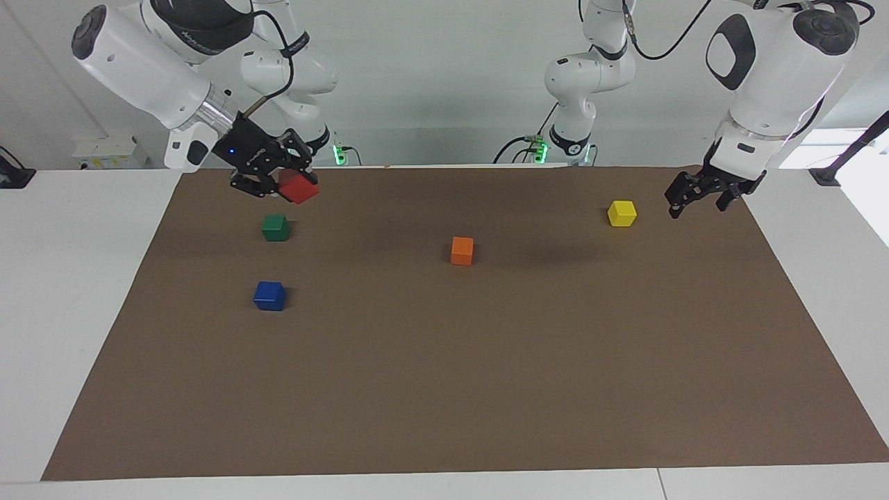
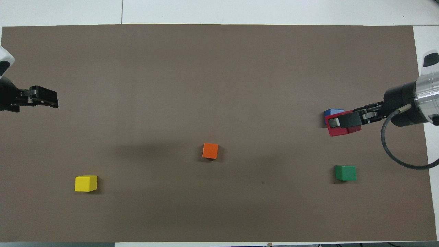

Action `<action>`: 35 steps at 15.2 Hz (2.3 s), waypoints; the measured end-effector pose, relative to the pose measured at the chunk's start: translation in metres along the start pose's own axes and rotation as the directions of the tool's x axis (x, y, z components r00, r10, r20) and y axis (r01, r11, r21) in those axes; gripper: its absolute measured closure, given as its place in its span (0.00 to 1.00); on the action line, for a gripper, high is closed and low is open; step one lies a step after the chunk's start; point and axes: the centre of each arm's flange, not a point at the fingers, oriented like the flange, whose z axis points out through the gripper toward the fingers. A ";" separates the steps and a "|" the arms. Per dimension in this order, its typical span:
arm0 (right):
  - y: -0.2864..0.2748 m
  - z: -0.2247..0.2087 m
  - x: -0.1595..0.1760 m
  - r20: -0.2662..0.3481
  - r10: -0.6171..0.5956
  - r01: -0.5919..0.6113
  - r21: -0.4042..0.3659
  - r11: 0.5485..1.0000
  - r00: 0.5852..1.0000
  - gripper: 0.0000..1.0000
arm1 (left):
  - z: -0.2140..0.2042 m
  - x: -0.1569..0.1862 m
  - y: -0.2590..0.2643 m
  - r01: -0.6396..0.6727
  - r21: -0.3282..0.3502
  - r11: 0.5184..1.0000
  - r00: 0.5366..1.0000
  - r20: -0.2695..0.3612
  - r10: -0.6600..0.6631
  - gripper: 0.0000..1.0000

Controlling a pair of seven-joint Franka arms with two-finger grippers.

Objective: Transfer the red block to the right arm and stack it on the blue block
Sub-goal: 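Carry the red cube to the blue cube while the left gripper retracts, then lower the red cube onto the blue cube with the right gripper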

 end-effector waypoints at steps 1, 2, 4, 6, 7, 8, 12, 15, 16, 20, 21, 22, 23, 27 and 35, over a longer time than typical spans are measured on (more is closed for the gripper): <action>0.005 0.001 0.002 0.002 0.012 -0.012 -0.070 0.997 1.000 0.43 | 0.003 0.000 0.002 -0.004 0.001 1.000 1.000 0.009 0.004 0.00; 0.008 0.004 0.004 0.008 0.022 -0.021 -0.142 0.990 1.000 0.43 | 0.007 0.000 0.003 -0.005 0.001 1.000 1.000 0.019 0.005 0.00; 0.010 0.016 0.008 0.013 0.058 -0.053 -0.256 0.965 0.998 0.43 | 0.011 -0.001 0.004 -0.006 0.001 1.000 1.000 0.029 0.006 0.00; 0.018 0.035 0.012 0.012 0.091 -0.084 -0.289 0.953 0.996 0.43 | 0.012 -0.001 0.001 -0.001 0.001 1.000 1.000 0.030 0.000 0.00; 0.026 0.046 0.014 0.010 0.112 -0.104 -0.294 0.950 0.994 0.43 | 0.011 -0.001 -0.001 0.003 0.001 1.000 1.000 0.029 -0.003 0.00; 0.036 0.059 0.017 0.014 0.136 -0.125 -0.303 0.945 0.991 0.43 | 0.010 -0.001 -0.003 0.004 0.001 1.000 1.000 0.028 -0.004 0.00; 0.070 0.102 0.031 -0.011 0.250 -0.239 -0.337 0.911 0.968 0.43 | -0.016 0.003 -0.005 0.006 -0.004 1.000 1.000 -0.019 -0.006 0.00; 0.087 0.129 0.032 -0.024 0.275 -0.266 -0.348 0.899 0.961 0.43 | -0.031 0.003 -0.006 0.001 -0.006 1.000 1.000 -0.030 -0.001 0.00; 0.091 0.137 0.032 -0.035 0.267 -0.261 -0.366 0.894 0.963 0.43 | -0.031 0.003 -0.006 -0.001 -0.007 1.000 1.000 -0.030 0.000 0.00; 0.106 0.166 0.027 -0.053 0.249 -0.249 -0.395 0.884 0.967 0.43 | -0.027 0.005 -0.001 -0.003 -0.048 0.999 1.000 -0.018 0.003 0.00; 0.109 0.170 0.026 -0.054 0.243 -0.244 -0.404 0.882 0.969 0.43 | -0.026 0.005 0.000 -0.006 -0.051 0.999 1.000 -0.013 0.006 0.00; 0.111 0.173 0.025 -0.055 0.234 -0.236 -0.415 0.879 0.971 0.43 | -0.025 0.004 0.000 -0.009 -0.051 0.999 1.000 -0.007 0.009 0.00; 0.114 0.174 0.025 -0.058 0.227 -0.229 -0.428 0.874 0.972 0.43 | -0.025 0.003 0.001 -0.014 -0.051 0.999 1.000 0.000 0.014 0.00; 0.131 0.182 0.021 -0.090 0.226 -0.243 -0.433 0.868 0.970 0.43 | -0.024 0.002 0.006 -0.029 -0.051 0.998 1.000 0.007 0.030 0.00; 0.137 0.191 0.017 -0.124 0.205 -0.239 -0.430 0.871 0.971 0.43 | -0.025 0.002 0.007 -0.034 -0.051 0.998 0.999 0.008 0.035 0.00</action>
